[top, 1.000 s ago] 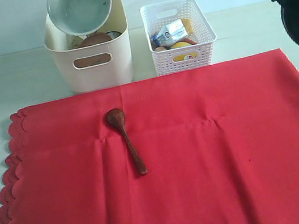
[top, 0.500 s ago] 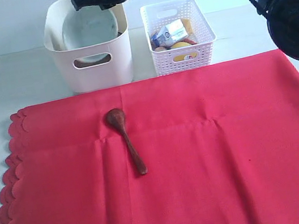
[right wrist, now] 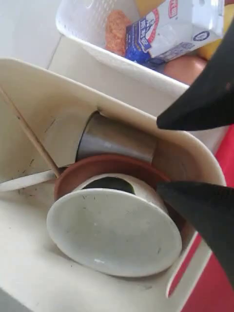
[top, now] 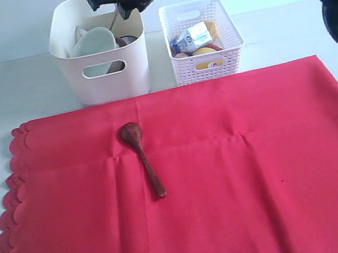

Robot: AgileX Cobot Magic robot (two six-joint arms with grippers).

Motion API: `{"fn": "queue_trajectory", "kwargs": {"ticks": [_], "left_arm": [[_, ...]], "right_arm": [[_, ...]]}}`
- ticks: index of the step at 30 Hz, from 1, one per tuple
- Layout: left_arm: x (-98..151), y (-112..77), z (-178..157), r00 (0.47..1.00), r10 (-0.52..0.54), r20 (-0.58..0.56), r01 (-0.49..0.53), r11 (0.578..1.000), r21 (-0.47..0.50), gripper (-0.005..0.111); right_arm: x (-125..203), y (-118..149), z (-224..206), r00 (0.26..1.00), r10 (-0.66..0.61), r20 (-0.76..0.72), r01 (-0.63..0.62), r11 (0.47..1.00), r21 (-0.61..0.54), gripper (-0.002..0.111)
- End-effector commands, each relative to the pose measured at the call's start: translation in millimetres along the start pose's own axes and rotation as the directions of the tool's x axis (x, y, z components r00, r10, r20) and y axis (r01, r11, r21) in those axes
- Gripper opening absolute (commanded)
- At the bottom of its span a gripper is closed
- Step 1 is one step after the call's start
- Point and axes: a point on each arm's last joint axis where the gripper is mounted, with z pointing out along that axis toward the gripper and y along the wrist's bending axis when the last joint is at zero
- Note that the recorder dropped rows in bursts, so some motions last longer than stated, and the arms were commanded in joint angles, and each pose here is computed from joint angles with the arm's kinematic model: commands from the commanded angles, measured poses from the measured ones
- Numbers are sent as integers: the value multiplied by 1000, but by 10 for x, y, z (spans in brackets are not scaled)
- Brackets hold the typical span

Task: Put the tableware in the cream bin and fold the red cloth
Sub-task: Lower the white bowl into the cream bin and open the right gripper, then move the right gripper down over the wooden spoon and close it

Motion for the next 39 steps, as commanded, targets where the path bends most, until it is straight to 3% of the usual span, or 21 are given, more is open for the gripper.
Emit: {"fn": "queue_trajectory", "kwargs": {"ticks": [1, 8, 16, 25, 30, 39], "left_arm": [[-2, -4, -1, 1000, -10, 11, 10, 1000, 7, 0], [-2, -4, -1, 1000, -10, 11, 10, 1000, 7, 0], [-2, -4, -1, 1000, -10, 11, 10, 1000, 7, 0], [-2, -4, -1, 1000, -10, 11, 10, 1000, 7, 0], [-2, -4, -1, 1000, -10, 11, 10, 1000, 7, 0], [-2, -4, -1, 1000, -10, 11, 10, 1000, 7, 0]], "right_arm": [[-59, 33, -382, 1000, 7, -8, -7, 999, -36, 35], [4, 363, -742, 993, -94, -69, 87, 992, -96, 35], [77, 636, -752, 977, -196, -86, 184, 974, -136, 35], [444, 720, -416, 941, -231, -249, 172, 956, -237, 35], [674, 771, -188, 933, -240, -267, 151, 938, -313, 35], [1034, 728, 145, 924, -211, -318, 116, 949, -294, 35]]}}
